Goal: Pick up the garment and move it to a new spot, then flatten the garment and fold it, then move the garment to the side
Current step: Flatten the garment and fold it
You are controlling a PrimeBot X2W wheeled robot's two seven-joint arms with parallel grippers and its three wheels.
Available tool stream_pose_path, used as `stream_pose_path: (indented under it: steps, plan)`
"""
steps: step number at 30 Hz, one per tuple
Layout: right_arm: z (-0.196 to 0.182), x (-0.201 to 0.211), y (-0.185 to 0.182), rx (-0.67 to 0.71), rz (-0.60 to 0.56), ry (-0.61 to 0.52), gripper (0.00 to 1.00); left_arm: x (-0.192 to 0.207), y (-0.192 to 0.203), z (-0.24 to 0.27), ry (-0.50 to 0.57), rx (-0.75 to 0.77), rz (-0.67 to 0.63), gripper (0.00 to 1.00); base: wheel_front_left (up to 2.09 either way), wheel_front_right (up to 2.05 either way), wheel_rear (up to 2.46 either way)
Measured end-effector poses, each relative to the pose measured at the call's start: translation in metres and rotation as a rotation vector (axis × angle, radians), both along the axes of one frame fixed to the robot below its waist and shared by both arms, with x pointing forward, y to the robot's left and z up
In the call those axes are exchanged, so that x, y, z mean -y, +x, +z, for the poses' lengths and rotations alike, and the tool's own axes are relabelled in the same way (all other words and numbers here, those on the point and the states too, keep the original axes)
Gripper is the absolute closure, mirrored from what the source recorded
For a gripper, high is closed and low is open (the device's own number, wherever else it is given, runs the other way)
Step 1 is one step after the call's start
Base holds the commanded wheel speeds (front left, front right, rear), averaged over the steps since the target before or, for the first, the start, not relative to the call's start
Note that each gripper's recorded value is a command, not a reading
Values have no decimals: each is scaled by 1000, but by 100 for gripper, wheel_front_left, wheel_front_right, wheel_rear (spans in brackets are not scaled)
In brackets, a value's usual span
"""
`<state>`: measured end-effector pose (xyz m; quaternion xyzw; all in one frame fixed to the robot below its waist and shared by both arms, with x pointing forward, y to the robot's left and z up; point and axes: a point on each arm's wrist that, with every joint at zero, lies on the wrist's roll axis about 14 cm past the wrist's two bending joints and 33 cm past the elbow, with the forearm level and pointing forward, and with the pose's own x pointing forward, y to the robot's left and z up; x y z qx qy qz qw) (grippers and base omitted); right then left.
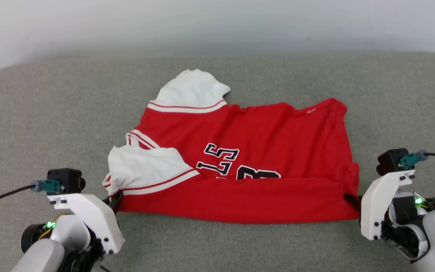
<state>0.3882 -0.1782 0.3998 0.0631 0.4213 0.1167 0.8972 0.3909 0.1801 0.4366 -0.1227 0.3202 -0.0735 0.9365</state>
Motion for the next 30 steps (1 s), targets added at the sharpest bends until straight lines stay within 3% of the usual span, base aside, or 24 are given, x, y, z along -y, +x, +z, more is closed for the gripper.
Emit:
stream_pose_path:
  steps: [11, 16, 17, 18, 19, 23, 30]
  plan:
    - [18, 1, -40, 32, 12, -1, 100, -7, -53, 5, -27, -2, 57, 100, 0, 0, 0]
    - [-4, 1, -74, -44, -10, 27, 100, -3, -82, -15, -69, -91, 69, 100, 0, 0, 0]
    - [-7, 0, -77, -45, -19, 37, 71, -2, -83, -19, -71, -104, 70, 71, 0, 0, 0]
    - [-8, -1, -78, -39, -29, 45, 31, -2, -84, -22, -69, -114, 70, 11, 0, 0, 0]
    - [-9, 0, -79, -28, -36, 45, 0, -3, -84, -25, -69, -119, 75, 0, 0, 0, 0]
    - [7, 6, -65, 126, -82, 47, 0, -5, -72, -23, -61, -78, 88, 0, 0, 0, 0]
    - [62, 34, -38, 496, -192, -11, 0, -12, -17, 28, -12, 199, 116, 0, 0, 0, 0]
